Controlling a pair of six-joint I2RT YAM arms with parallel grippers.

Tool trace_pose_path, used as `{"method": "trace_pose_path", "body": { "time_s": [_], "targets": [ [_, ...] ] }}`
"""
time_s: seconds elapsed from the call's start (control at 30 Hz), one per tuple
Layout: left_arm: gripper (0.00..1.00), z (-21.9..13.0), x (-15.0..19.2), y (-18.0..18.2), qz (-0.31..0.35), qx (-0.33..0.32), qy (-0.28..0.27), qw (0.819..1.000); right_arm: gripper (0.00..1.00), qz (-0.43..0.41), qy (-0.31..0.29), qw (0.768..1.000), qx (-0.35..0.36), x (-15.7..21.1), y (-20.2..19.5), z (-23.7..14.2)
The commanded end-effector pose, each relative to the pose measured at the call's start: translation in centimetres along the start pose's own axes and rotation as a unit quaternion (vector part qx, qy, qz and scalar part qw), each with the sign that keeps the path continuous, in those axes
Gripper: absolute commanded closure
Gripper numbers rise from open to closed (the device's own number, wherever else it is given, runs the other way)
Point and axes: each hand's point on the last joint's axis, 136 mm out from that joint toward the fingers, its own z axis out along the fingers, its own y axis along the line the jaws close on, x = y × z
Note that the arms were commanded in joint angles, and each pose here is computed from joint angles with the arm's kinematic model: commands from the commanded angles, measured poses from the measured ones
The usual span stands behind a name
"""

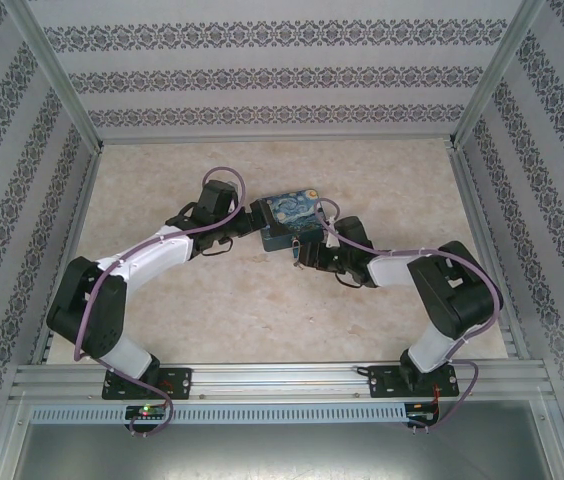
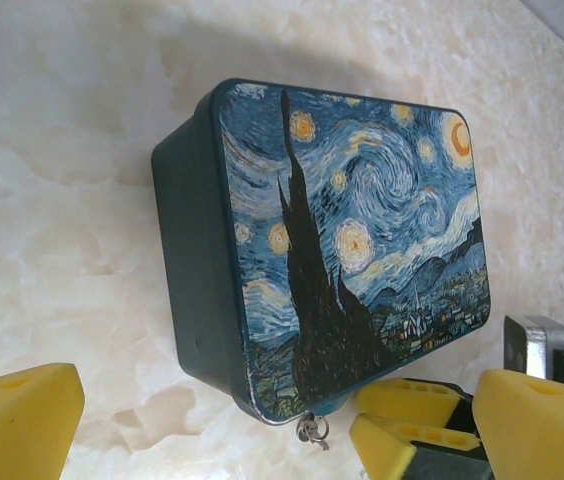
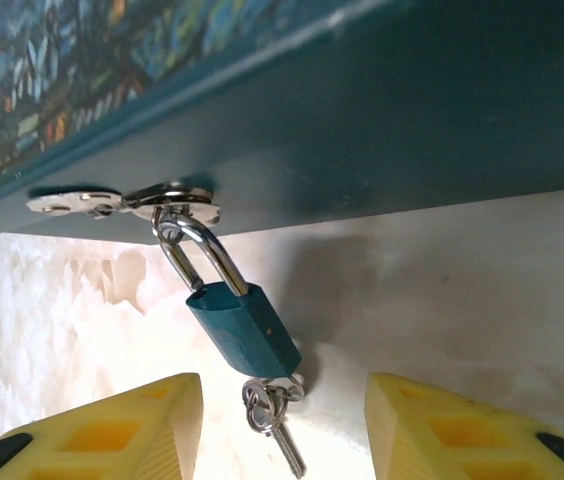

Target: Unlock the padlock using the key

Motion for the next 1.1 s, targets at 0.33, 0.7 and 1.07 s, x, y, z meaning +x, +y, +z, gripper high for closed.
{"method": "trace_pose_path", "body": {
  "time_s": [0.33, 0.7, 1.07],
  "targets": [
    [0.0, 0.5, -0.4, 0.3, -0.003, 0.001, 0.01, 1.0, 0.56, -0.034, 0.004, 0.999, -0.02, -0.7, 1.8, 2.2],
    [0.0, 0.5, -0.5, 0.5, -0.002, -0.001, 0.009, 1.0, 0.95, -0.022, 0.004, 1.0, 0.013, 0.3, 0.0, 1.6],
    [0.0, 0.7, -0.9, 0.1, 0.042, -0.031, 0.02, 0.998, 1.0, 0.014, -0.008, 0.999, 0.041, 0.0, -1.4, -0.9]
  ]
}}
